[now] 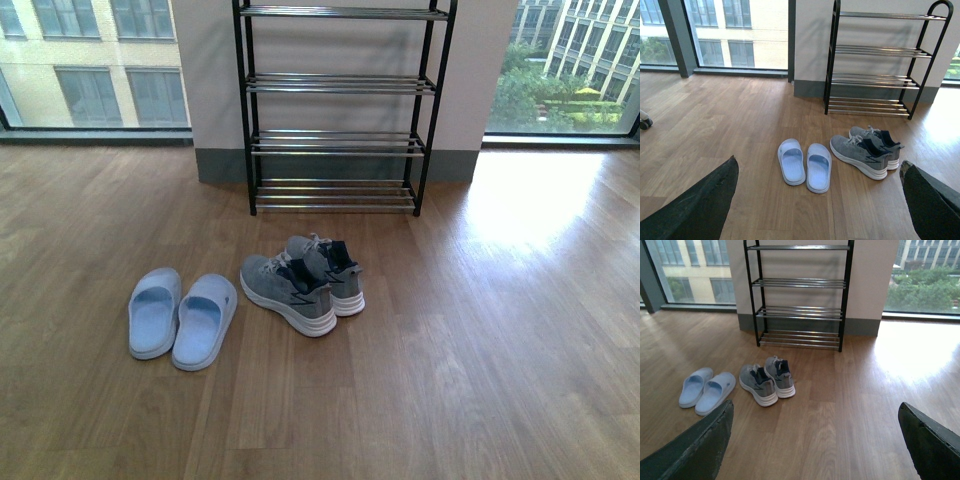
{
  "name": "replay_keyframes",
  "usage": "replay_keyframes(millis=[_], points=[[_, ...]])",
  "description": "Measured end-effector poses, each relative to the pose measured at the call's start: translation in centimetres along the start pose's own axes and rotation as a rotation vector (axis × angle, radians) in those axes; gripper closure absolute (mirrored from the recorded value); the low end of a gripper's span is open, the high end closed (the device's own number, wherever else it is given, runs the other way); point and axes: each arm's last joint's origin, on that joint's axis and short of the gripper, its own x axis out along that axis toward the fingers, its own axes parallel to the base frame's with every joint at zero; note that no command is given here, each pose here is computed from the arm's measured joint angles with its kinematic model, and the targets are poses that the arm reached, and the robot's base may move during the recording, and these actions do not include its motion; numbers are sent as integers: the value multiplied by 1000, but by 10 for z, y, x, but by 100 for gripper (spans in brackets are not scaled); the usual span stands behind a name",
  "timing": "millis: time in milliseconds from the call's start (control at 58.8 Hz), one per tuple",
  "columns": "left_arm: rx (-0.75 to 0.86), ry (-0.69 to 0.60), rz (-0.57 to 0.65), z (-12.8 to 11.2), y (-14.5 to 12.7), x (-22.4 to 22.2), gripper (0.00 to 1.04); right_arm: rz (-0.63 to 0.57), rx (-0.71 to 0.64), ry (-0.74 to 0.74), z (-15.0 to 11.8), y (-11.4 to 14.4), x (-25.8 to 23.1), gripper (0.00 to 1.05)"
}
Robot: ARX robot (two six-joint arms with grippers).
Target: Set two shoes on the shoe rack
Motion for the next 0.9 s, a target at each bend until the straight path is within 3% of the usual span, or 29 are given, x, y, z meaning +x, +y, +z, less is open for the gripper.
replay_keyframes(millis=[901], points=[[0, 0, 0, 0, 0, 0, 9, 0, 0, 0, 0, 0, 0, 9]])
